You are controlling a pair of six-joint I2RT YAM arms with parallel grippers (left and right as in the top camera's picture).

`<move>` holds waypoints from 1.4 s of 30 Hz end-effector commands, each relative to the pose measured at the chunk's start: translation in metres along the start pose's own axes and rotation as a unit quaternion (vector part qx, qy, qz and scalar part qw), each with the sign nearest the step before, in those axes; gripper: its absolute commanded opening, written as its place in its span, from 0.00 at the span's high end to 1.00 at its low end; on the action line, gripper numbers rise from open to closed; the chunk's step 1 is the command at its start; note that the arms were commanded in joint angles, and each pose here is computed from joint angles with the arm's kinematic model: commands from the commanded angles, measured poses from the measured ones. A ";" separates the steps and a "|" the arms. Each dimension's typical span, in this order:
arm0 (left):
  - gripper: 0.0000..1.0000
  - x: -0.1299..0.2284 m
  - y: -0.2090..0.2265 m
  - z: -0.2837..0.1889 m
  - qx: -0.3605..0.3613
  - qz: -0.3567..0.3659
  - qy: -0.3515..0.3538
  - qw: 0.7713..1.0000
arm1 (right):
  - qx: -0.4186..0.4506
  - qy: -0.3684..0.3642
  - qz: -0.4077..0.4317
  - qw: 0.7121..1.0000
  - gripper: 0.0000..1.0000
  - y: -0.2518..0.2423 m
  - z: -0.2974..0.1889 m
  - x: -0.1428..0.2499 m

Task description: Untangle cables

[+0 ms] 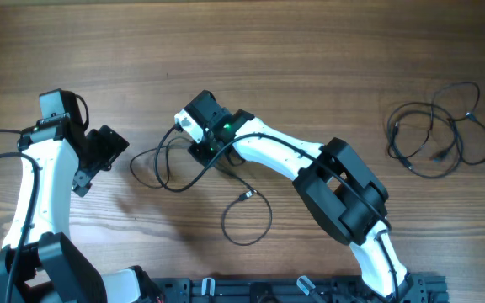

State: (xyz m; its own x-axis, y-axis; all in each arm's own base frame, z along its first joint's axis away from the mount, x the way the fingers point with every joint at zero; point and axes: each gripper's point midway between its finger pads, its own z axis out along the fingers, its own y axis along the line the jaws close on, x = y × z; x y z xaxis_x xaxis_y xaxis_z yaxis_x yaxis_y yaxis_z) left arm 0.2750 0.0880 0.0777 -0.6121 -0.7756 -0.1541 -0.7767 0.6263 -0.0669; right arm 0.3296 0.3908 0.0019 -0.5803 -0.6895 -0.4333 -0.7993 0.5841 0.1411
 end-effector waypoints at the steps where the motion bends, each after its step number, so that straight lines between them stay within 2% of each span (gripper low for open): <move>1: 0.00 0.000 0.003 -0.003 -0.002 0.002 -0.006 1.000 | 0.026 -0.012 0.050 0.998 0.96 -0.026 -0.021 -0.006; 3: 0.00 0.000 0.003 -0.003 -0.002 0.002 -0.005 1.000 | 0.045 -0.056 0.072 0.995 0.96 -0.056 -0.065 -0.026; 5: 0.00 0.000 0.002 -0.003 0.001 0.002 -0.004 1.000 | 0.077 -0.127 0.103 0.983 0.95 -0.099 -0.135 -0.050; 8: 0.00 0.014 -0.020 -0.004 0.063 0.003 0.036 0.997 | 0.168 -0.235 0.152 0.945 0.96 -0.171 -0.262 -0.058; 11: 0.00 0.022 -0.042 -0.008 0.105 0.021 0.048 0.993 | 0.290 -0.295 0.224 0.883 0.96 -0.240 -0.374 -0.016; 13: 0.00 0.028 -0.050 -0.008 0.109 0.038 0.049 0.992 | 0.339 -0.306 0.268 0.848 0.96 -0.274 -0.413 0.016; 15: 0.00 0.040 -0.063 -0.009 0.113 0.067 0.053 0.990 | 0.413 -0.291 0.331 0.797 0.96 -0.319 -0.448 0.071; 18: 0.00 0.056 -0.077 -0.011 0.117 0.102 0.057 0.986 | 0.462 -0.287 0.401 0.738 0.96 -0.350 -0.480 0.126; 21: 0.00 0.070 -0.091 -0.013 0.124 0.135 0.059 0.981 | 0.482 -0.266 0.439 0.710 0.96 -0.366 -0.493 0.171; 23: 0.00 0.077 -0.098 -0.014 0.129 0.151 0.059 0.978 | 0.478 -0.239 0.470 0.703 0.95 -0.372 -0.483 0.197; 24: 0.00 0.079 -0.100 -0.014 0.131 0.156 0.058 0.977 | 0.468 -0.228 0.486 0.702 0.70 -0.372 -0.475 0.205; 25: 0.00 0.081 -0.103 -0.015 0.132 0.161 0.057 0.976 | 0.457 -0.217 0.496 0.705 0.41 -0.371 -0.466 0.210; 26: 0.00 0.083 -0.104 -0.015 0.134 0.165 0.057 0.975 | 0.445 -0.211 0.499 0.713 0.00 -0.370 -0.458 0.210; 28: 0.00 0.083 -0.106 -0.015 0.135 0.167 0.056 0.975 | 0.416 -0.212 0.499 0.730 0.00 -0.367 -0.447 0.205; 30: 0.00 0.081 -0.108 -0.016 0.140 0.179 0.050 0.972 | 0.358 -0.224 0.495 0.759 0.00 -0.357 -0.432 0.190; 34: 0.00 0.080 -0.115 -0.017 0.154 0.182 0.044 0.970 | 0.155 -0.270 0.463 0.830 0.00 -0.309 -0.397 0.133; 35: 0.00 0.084 -0.132 -0.023 0.197 0.222 0.042 0.954 | 0.122 -0.270 0.450 0.842 0.00 -0.295 -0.389 0.119; 36: 0.00 0.089 -0.151 -0.031 0.237 0.255 0.034 0.937 | 0.108 -0.263 0.431 0.856 0.00 -0.283 -0.379 0.105; 38: 0.00 0.093 -0.175 -0.040 0.272 0.307 0.000 0.912 | 0.093 -0.245 0.368 0.892 0.00 -0.258 -0.359 0.078; 40: 0.00 0.098 -0.192 -0.045 0.280 0.361 -0.041 0.888 | 0.114 -0.206 0.340 0.910 0.00 -0.242 -0.332 0.064; 42: 0.00 0.087 -0.186 -0.038 0.229 0.365 -0.080 0.899 | 0.145 -0.156 0.336 0.917 0.00 -0.238 -0.307 0.067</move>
State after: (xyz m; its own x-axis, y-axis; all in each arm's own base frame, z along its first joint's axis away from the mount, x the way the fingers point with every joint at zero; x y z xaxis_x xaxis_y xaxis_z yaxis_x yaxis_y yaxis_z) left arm 0.3588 -0.1046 0.1134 -0.8918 -0.2531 -0.3749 -0.0775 0.9020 -0.4248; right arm 0.4331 0.0559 0.2504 -0.7697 0.1068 -0.6295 -0.1686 0.9170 0.3616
